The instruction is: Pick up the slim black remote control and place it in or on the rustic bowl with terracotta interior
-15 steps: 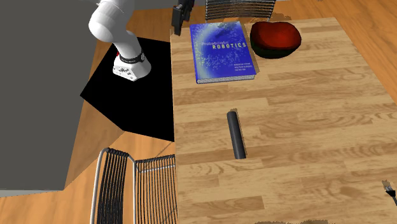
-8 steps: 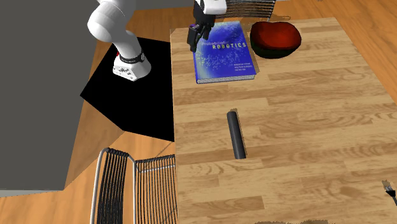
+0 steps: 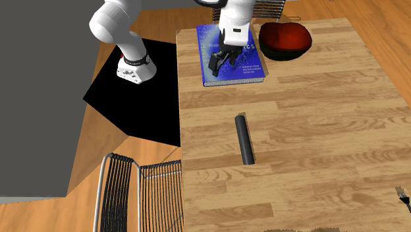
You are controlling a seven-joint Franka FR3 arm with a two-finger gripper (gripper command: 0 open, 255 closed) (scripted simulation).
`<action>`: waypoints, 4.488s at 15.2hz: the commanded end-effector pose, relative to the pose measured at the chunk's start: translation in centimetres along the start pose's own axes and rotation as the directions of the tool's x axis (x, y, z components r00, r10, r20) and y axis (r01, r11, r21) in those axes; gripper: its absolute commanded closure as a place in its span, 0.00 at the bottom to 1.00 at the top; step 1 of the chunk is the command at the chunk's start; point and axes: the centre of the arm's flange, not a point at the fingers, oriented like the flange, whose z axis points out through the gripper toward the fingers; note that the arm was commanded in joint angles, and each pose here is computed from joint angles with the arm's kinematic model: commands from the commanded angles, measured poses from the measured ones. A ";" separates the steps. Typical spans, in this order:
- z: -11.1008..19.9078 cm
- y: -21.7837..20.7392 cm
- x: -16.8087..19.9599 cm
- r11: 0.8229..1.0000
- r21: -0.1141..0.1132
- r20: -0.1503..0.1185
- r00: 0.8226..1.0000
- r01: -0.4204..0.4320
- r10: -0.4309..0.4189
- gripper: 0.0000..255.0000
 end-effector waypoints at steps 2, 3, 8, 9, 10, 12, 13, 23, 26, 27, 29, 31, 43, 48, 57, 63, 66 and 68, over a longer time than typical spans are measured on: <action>1.5 0.3 3.4 0.995 0.004 -0.023 0.995 -0.101 0.101 0.00; 2.0 0.5 4.5 0.991 0.006 -0.030 0.991 -0.134 0.134 0.00; 4.5 2.1 9.8 0.955 0.017 -0.064 0.953 -0.295 0.295 0.00; 5.0 2.6 10.8 0.945 0.020 -0.071 0.942 -0.326 0.327 0.00; 5.5 3.0 11.8 0.934 0.023 -0.078 0.931 -0.357 0.358 0.00; 6.4 4.1 13.8 0.908 0.030 -0.090 0.904 -0.417 0.418 0.00; 6.9 4.6 14.8 0.894 0.034 -0.097 0.889 -0.447 0.448 0.00; 11.1 8.9 20.9 0.782 0.063 -0.132 0.771 -0.620 0.623 0.00; 12.7 9.0 21.1 0.782 0.063 -0.132 0.771 -0.620 0.623 0.00; 13.5 9.0 21.2 0.782 0.063 -0.132 0.771 -0.620 0.623 0.00; 13.5 9.0 21.2 0.782 0.063 -0.132 0.771 -0.620 0.623 0.00; 13.5 9.0 21.2 0.782 0.063 -0.132 0.771 -0.620 0.623 0.00; 13.4 9.0 21.0 0.782 0.063 -0.132 0.771 -0.621 0.623 1.00; 12.0 9.2 21.2 0.782 0.063 -0.132 0.771 -0.620 0.623 1.00; 7.3 9.9 21.3 0.782 0.063 -0.132 0.771 -0.620 0.623 1.00; 4.1 10.3 21.3 0.782 0.063 -0.132 0.771 -0.620 0.623 1.00; 2.5 10.5 21.4 0.782 0.063 -0.132 0.771 -0.620 0.623 1.00; 1.5 10.6 21.4 0.782 0.063 -0.132 0.771 -0.620 0.623 1.00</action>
